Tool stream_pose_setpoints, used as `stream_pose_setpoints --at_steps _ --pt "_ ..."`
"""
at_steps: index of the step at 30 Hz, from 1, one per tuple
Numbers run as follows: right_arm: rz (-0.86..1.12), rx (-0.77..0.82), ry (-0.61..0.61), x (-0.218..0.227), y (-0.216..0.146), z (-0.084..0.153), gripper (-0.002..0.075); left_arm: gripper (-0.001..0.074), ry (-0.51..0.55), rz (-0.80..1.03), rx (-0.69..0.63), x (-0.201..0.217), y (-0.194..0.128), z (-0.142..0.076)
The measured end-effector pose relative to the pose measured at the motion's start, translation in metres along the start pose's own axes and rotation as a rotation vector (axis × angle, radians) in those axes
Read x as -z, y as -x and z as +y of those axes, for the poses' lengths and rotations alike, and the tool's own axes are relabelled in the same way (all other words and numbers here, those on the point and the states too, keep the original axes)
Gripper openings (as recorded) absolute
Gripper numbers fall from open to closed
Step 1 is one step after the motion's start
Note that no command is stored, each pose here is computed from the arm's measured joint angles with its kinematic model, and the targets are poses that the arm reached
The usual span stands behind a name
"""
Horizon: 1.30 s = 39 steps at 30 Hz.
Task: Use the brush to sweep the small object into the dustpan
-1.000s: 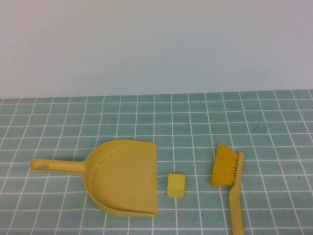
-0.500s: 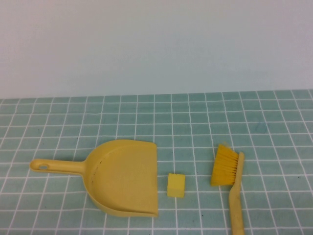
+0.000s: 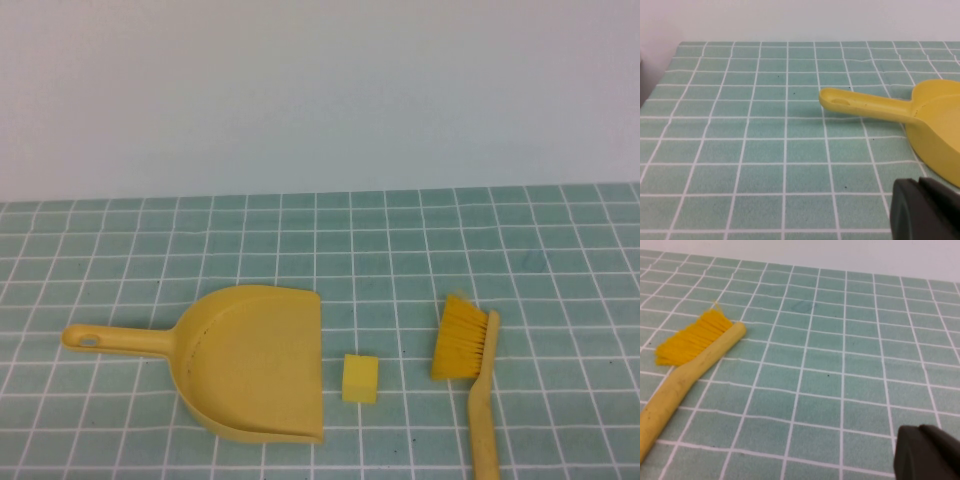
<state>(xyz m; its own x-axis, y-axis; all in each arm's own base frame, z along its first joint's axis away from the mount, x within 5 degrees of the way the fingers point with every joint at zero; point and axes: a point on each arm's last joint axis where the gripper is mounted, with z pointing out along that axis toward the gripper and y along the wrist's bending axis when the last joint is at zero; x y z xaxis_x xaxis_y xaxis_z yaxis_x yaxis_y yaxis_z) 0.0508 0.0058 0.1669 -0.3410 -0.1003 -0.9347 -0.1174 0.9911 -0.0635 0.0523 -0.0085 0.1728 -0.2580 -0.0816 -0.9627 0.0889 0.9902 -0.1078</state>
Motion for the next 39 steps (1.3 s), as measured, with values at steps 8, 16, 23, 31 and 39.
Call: stream_pose_setpoints --at_steps 8,16,23,31,39 --pt "-0.003 0.001 0.000 0.000 0.000 0.000 -0.0001 0.0000 0.003 -0.030 0.000 0.000 0.003 0.000" --pt "-0.212 0.001 -0.030 0.002 0.019 -0.003 -0.0001 0.0000 0.033 -0.361 -0.008 0.006 0.032 0.003" --pt "-0.397 -0.012 -0.053 0.007 0.035 -0.005 -0.0001 0.0000 0.040 -0.424 -0.013 0.008 0.037 0.003" --pt "-0.486 -0.015 -0.064 0.011 0.042 -0.006 -0.0001 0.0000 -0.026 -0.513 0.268 0.012 0.044 0.004" --pt "-0.525 -0.034 -0.063 0.014 0.048 -0.006 -0.0001 0.0000 -0.058 -0.599 0.333 0.019 0.058 0.003"
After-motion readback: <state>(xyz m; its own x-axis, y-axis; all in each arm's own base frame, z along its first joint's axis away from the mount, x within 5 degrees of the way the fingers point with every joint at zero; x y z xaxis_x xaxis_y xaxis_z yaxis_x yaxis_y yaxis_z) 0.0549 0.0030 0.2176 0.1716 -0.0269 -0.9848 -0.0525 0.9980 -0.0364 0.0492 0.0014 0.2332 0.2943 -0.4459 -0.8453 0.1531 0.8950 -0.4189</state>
